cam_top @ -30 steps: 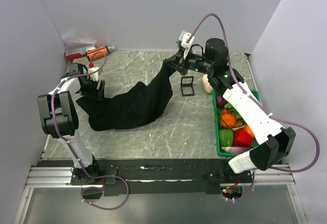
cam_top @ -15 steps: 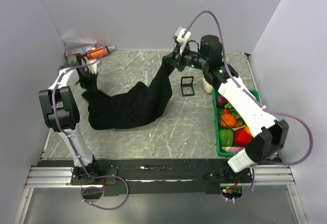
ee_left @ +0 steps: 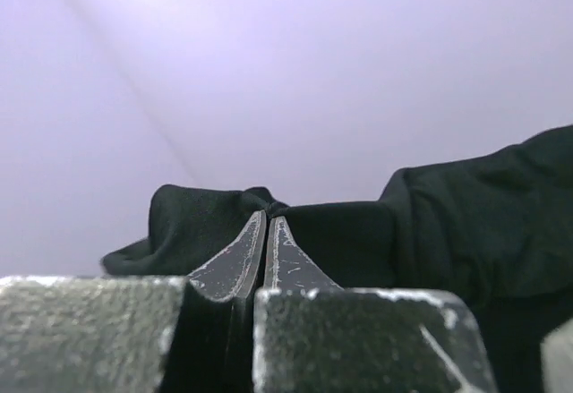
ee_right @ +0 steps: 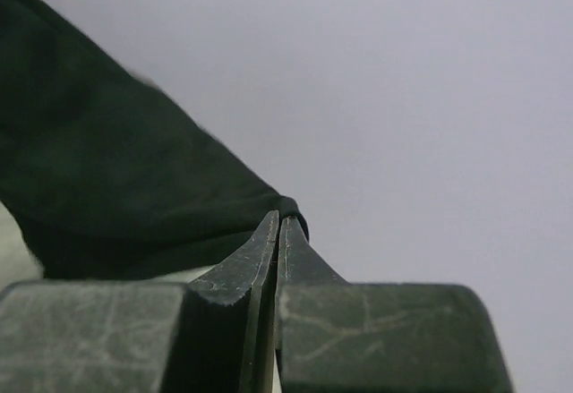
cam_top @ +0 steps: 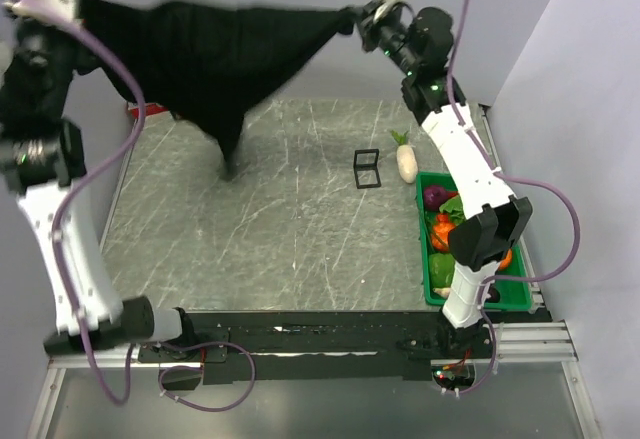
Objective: Remove the brooch from the garment
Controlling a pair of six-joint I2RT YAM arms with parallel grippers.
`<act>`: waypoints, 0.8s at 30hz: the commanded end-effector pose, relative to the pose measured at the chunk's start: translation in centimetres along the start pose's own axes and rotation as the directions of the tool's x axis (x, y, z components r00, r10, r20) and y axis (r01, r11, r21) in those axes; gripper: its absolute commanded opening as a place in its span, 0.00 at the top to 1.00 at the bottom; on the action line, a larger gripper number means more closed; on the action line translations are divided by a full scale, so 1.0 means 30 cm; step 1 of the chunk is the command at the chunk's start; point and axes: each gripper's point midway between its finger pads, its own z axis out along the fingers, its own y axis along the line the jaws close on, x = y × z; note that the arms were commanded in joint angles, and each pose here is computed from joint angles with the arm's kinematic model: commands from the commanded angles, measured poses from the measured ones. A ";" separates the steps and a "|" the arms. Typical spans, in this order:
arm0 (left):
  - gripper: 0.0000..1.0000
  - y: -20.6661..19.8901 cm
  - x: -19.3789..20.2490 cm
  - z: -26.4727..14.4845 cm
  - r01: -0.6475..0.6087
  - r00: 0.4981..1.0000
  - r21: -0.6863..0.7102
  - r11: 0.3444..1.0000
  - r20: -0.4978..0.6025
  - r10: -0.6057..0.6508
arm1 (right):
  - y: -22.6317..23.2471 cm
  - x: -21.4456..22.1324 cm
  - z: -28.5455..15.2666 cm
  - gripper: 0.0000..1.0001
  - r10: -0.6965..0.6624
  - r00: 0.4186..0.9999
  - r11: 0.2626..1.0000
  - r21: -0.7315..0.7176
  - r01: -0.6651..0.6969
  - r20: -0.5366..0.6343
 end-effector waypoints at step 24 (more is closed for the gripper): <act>0.14 -0.603 0.942 -0.723 0.318 0.744 0.208 0.925 -0.660 -0.107 | 0.638 0.543 -0.577 0.30 -0.069 0.914 0.782 -0.590 -0.198 -0.399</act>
